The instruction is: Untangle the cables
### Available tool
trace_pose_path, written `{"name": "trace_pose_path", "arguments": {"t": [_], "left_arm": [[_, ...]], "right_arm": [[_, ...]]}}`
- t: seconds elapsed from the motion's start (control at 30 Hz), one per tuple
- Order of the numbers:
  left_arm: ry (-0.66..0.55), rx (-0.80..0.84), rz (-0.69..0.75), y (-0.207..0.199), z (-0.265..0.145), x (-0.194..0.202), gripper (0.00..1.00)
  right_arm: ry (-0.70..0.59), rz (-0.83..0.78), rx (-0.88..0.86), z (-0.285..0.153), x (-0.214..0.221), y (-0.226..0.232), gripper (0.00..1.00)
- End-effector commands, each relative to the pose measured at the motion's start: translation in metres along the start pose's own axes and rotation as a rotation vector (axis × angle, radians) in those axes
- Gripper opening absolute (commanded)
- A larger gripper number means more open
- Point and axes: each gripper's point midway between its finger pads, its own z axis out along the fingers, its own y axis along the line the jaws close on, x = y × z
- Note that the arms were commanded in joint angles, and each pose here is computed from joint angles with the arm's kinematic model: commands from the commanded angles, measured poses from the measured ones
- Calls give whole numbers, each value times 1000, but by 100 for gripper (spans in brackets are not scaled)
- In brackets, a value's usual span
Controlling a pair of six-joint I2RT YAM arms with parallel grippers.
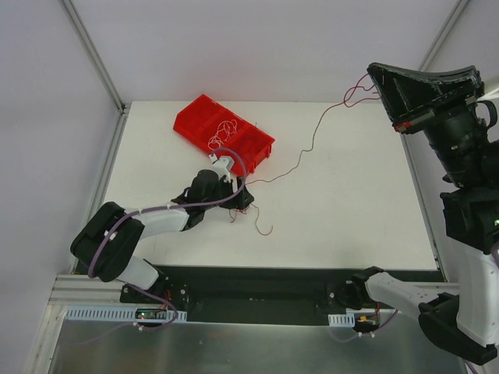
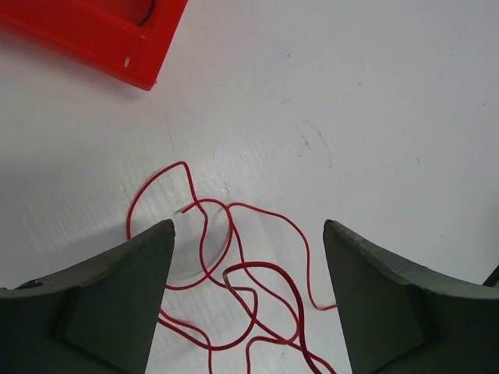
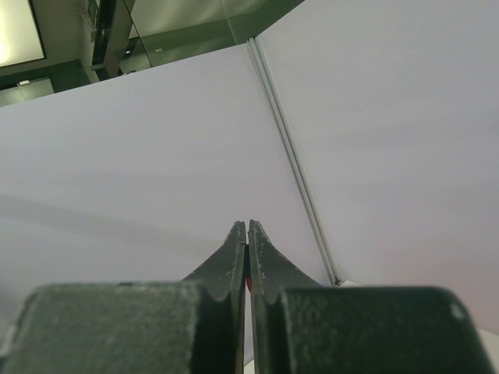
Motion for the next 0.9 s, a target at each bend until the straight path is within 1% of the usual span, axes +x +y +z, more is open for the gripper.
{"name": "trace_pose_path", "arguments": {"t": [0.0,0.07,0.1,0.23,0.3,0.37,0.47,0.6,0.7,0.87], "left_arm": [[-64,-58,31,12,-8,-22,74],[-55,-121,-17,34,-11,-20,68],[-48,-160,-46,44,-13,-18,67],[-49,-253,-145,75,-25,-15,69],[-40,-321,-174,89,-32,-12,70],[-41,-354,-187,97,-36,-13,74],[-61,-399,-195,104,-42,-18,80],[-76,-442,-206,112,-48,-23,84],[-81,-454,-227,117,-51,-26,82],[-99,-564,-319,144,-67,-26,81]], "right_arm": [[-71,-65,8,3,-19,1,0],[-95,-98,9,1,-31,6,0],[-108,-113,11,0,-38,8,0],[-170,-187,34,-10,-66,18,0],[-211,-217,42,-19,-80,24,0],[-241,-241,45,-25,-90,29,0],[-260,-255,43,-32,-95,33,0],[-269,-284,69,-37,-98,30,0],[-287,-319,99,-44,-104,28,0],[-315,-414,168,-59,-117,23,0]]}}
